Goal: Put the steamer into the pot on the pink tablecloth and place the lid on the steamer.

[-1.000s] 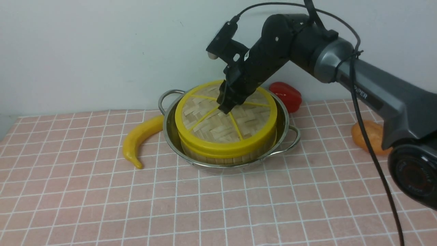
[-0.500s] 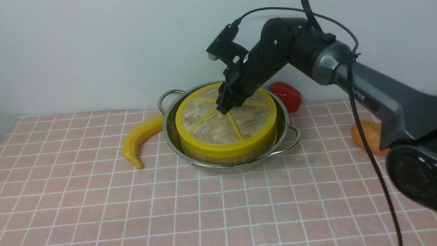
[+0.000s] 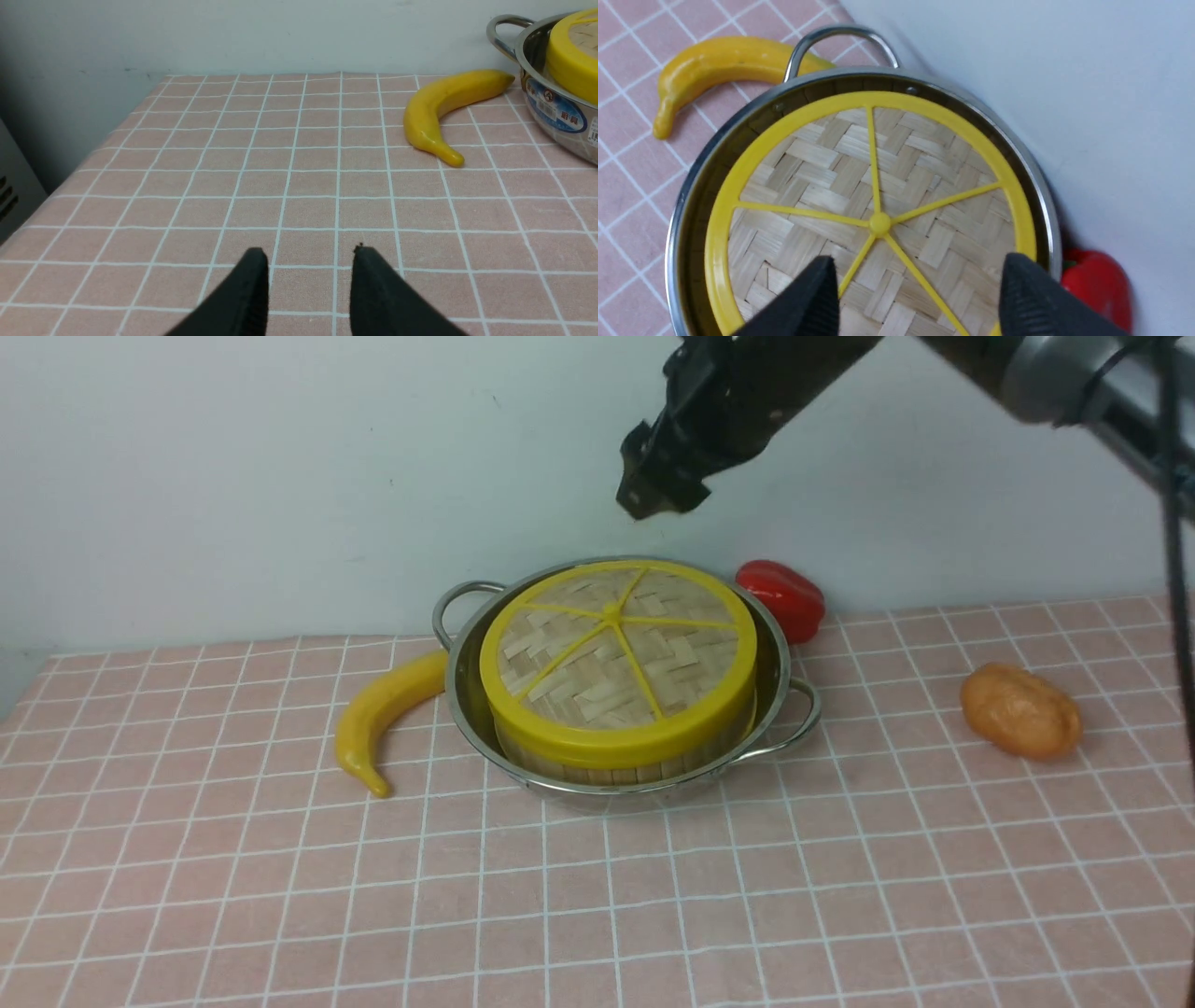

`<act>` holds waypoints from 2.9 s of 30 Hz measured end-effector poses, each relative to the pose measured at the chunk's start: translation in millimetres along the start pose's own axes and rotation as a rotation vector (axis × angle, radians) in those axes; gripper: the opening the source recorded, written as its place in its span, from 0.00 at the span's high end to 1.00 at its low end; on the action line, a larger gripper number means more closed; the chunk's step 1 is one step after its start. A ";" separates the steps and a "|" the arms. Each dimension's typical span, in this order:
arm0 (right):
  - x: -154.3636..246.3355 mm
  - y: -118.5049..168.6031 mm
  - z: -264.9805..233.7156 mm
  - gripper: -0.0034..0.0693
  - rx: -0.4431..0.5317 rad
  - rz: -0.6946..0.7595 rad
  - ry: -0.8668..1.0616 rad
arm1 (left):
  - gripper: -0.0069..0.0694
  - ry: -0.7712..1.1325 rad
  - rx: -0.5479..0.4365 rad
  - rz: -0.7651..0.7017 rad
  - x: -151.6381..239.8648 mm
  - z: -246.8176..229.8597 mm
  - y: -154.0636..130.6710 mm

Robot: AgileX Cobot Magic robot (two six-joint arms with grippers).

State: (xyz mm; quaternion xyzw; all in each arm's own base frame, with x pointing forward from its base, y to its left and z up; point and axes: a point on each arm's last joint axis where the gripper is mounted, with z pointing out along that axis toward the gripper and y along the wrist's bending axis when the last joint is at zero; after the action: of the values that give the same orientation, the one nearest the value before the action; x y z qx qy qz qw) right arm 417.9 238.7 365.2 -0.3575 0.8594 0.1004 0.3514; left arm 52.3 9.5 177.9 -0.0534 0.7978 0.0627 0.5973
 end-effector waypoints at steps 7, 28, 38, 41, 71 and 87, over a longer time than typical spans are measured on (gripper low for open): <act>-19.8 7.3 -96.4 0.97 0.025 0.141 -0.176 | 0.59 0.000 0.000 0.000 0.0 0.0 0.0; 16.8 36.4 -112.0 0.95 -0.193 0.276 -0.076 | 0.59 0.000 0.000 0.000 0.0 0.0 0.0; 221.6 74.6 -155.4 0.92 0.002 0.227 -0.133 | 0.59 0.000 0.000 0.000 0.0 0.0 0.0; 281.2 77.4 -163.9 0.91 0.111 0.271 -0.288 | 0.59 0.000 0.000 0.000 0.0 0.0 0.0; 425.2 96.2 -160.2 0.80 0.503 0.420 -0.620 | 0.59 0.000 0.000 0.000 0.0 0.0 0.0; 425.2 96.2 -160.2 0.74 0.502 0.423 -0.621 | 0.59 0.000 0.000 0.000 0.0 0.0 0.0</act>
State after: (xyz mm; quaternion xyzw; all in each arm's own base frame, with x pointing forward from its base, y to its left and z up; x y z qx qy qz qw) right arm 55.2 9.2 187.7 -0.0305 0.7652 0.0612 0.6401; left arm 52.3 9.5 177.9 -0.0534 0.7978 0.0627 0.5973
